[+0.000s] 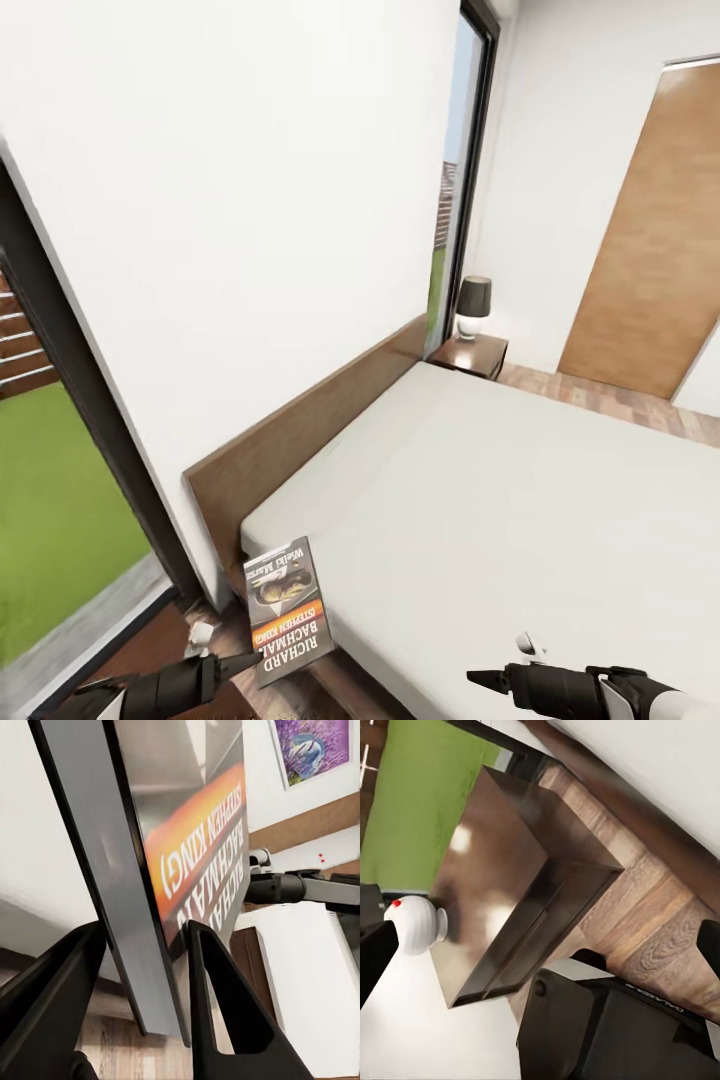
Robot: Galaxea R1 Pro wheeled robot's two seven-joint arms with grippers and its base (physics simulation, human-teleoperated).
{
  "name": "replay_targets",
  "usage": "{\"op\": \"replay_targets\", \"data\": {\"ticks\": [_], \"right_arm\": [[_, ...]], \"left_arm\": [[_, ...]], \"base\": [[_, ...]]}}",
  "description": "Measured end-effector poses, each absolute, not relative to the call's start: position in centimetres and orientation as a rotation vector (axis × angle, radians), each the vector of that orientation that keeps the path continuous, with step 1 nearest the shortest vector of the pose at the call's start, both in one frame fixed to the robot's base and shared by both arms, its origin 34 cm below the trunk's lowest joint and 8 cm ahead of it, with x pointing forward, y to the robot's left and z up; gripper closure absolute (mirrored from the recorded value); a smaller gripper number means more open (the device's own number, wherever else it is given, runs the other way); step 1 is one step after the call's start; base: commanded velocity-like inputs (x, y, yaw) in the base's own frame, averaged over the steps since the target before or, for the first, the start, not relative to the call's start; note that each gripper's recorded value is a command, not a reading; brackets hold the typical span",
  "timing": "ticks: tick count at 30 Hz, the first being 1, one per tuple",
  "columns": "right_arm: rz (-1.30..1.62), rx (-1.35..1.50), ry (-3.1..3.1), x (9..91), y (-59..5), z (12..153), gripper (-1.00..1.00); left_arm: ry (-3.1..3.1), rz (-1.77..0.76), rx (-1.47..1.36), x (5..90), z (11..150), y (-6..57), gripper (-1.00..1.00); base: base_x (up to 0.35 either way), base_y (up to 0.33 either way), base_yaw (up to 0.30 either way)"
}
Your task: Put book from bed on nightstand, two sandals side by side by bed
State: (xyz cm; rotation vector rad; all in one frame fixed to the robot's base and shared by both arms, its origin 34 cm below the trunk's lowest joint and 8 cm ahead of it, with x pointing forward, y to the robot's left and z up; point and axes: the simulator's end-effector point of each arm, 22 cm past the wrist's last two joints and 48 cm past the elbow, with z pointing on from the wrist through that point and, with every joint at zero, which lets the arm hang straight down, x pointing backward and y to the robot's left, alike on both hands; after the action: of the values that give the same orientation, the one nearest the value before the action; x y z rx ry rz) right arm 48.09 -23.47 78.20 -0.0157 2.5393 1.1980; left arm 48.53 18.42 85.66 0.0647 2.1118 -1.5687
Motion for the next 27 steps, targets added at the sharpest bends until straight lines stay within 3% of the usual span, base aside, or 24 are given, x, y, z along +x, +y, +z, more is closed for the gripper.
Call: {"op": "replay_targets", "data": {"ticks": [27], "right_arm": [[1.198,-0.016,2.539,48.09,-23.47,78.19,-1.0]], "left_arm": [[2.112,-1.569,0.065,48.53,85.66,18.41,1.0]], "base": [[0.0,0.0,0.284]]}}
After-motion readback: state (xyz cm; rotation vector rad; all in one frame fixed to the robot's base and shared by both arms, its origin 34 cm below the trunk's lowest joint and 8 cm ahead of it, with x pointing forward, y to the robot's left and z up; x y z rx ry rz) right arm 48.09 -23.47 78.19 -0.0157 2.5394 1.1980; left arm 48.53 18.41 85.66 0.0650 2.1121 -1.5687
